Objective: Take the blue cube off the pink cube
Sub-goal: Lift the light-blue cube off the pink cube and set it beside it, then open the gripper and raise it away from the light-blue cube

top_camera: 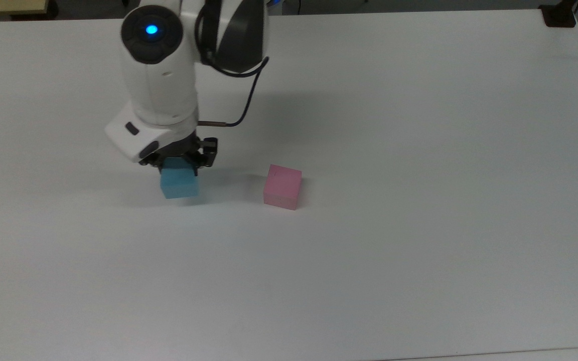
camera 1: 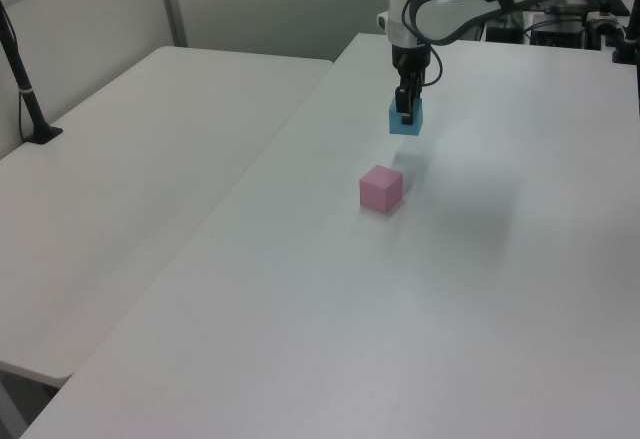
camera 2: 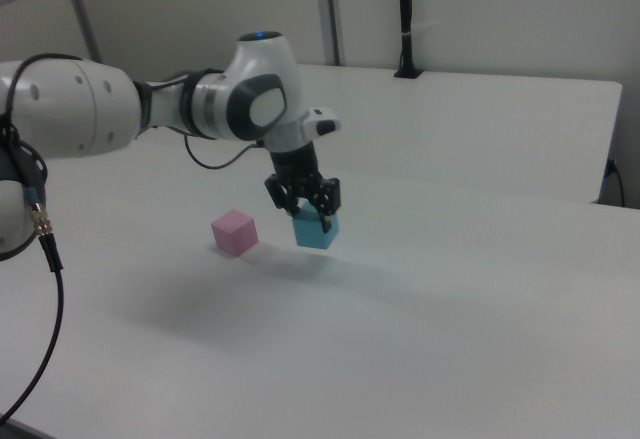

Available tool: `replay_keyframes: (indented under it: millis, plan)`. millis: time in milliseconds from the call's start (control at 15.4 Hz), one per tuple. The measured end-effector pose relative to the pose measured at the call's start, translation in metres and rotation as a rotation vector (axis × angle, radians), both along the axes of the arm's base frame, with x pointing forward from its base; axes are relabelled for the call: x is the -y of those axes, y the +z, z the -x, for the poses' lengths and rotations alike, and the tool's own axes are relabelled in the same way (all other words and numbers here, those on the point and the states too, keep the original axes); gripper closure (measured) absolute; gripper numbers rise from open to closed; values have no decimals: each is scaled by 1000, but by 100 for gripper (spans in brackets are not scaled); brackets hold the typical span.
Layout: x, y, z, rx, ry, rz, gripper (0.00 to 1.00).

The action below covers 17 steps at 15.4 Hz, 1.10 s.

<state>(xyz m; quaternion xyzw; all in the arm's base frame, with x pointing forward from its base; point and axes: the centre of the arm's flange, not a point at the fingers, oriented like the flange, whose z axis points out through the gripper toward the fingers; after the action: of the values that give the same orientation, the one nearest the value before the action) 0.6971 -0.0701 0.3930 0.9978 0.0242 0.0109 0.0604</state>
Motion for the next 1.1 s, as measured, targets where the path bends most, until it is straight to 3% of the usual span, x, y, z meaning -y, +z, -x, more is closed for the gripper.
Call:
replay_keyframes:
  millis: [390, 585, 650, 845, 1105]
  plan:
    - [45, -31, -6, 31, -42, 10, 41]
    - [48, -42, -6, 19, -45, 11, 34]
    - [48, -41, -6, 21, -45, 11, 26]
    - [47, -15, -9, 63, -44, 13, 0]
    - [45, 54, 4, 110, -48, 7, 0]
